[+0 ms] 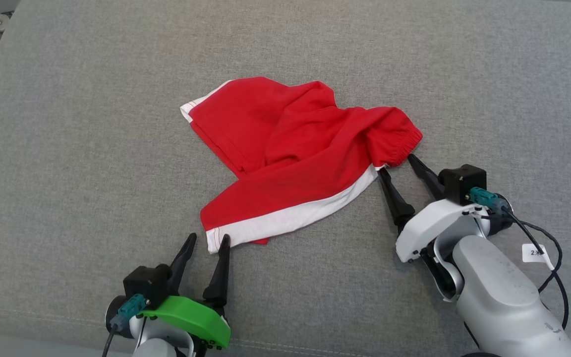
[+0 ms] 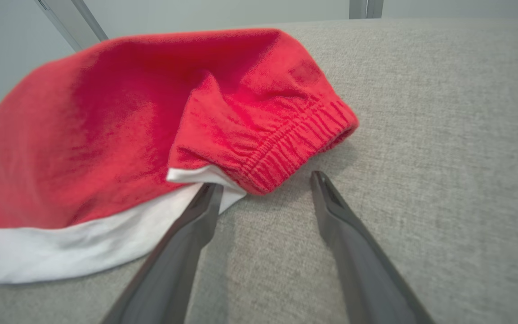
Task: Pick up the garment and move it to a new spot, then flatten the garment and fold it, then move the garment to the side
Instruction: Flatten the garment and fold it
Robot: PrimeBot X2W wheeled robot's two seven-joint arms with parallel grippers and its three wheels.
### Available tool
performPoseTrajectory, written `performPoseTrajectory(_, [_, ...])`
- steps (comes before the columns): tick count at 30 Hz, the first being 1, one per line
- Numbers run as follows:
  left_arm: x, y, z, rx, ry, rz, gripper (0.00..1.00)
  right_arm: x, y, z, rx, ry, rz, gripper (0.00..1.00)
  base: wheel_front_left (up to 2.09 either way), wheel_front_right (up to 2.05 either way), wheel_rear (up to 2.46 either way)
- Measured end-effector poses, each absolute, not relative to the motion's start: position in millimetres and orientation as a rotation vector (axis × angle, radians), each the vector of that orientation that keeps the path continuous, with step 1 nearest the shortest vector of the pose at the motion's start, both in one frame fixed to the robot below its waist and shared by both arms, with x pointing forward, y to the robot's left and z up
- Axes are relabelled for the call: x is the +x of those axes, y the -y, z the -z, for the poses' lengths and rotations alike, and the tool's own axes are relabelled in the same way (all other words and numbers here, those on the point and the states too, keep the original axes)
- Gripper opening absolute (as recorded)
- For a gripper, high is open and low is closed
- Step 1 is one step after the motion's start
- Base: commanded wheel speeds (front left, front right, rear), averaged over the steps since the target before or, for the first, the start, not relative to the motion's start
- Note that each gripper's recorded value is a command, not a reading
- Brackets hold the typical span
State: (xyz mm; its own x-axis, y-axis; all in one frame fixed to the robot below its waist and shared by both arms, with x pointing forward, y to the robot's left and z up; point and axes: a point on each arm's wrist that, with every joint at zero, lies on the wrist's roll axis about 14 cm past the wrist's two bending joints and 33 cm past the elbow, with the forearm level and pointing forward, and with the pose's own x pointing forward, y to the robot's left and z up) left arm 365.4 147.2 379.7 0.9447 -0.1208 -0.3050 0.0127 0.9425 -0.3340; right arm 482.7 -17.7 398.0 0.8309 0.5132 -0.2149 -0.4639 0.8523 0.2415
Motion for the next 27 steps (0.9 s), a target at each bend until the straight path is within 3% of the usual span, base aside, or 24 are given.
performPoseTrajectory(13, [365.4,-144.4,-378.0,-0.343,-0.335,0.075,1.0,481.6,24.7,-398.7,0.162,-0.272,-0.517,0.97,0.0,0.0,0.0])
performPoseTrajectory(27, [365.4,-144.6,-379.9,-0.342,-0.329,0.075,1.0,478.4,36.6,-394.7,0.14,-0.283,-0.503,1.0,0.0,0.0,0.0])
